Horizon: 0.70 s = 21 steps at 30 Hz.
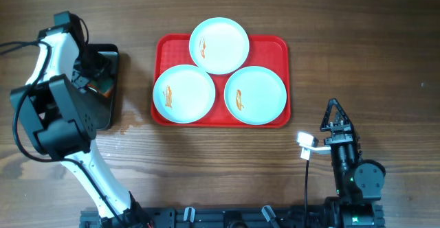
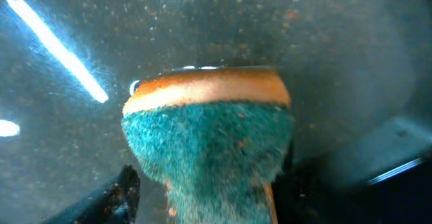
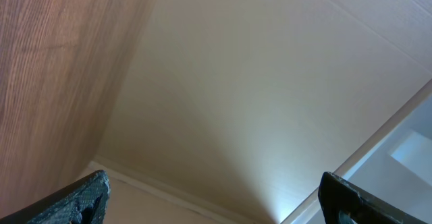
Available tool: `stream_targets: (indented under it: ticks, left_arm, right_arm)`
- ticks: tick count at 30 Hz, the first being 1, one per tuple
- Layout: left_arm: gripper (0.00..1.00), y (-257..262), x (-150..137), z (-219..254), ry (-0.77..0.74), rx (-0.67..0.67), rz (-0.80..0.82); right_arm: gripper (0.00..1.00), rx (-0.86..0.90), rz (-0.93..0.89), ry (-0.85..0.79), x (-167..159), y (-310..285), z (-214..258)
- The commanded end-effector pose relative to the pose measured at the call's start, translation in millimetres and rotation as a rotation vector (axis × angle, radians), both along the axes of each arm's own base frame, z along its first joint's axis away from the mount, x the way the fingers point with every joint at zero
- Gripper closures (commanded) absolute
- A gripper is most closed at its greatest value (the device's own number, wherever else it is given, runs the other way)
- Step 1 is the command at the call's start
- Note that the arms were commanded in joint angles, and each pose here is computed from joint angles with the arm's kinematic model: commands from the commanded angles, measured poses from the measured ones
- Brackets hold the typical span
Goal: Clean dirty plates on tray and stack at the side
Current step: 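Reach the left gripper to the black tray and grasp the sponge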
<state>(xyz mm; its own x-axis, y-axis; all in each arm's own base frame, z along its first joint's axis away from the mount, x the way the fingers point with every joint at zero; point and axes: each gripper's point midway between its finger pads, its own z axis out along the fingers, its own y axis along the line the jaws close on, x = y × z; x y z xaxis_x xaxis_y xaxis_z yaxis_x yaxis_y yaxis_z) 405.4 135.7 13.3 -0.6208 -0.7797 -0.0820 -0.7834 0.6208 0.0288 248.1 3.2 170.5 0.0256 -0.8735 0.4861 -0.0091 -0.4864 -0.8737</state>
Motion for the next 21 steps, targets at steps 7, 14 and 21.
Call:
stream_targets:
  ticks: [7,14,21]
  left_arm:
    - [0.96,4.9,-9.3,-13.5,0.048,0.023,-0.003]
    - [0.96,15.0,-5.6,35.4,-0.05,0.054,0.02]
    - [0.96,15.0,-7.6,58.8,-0.087,0.066,0.021]
  right_arm:
    - [0.0,-0.042,-0.018,-0.01,-0.2,-3.5,2.2]
    - [0.0,-0.042,-0.018,-0.01,-0.2,-3.5,2.2]
    - [0.0,-0.041,-0.018,-0.01,-0.2,-3.5,2.2]
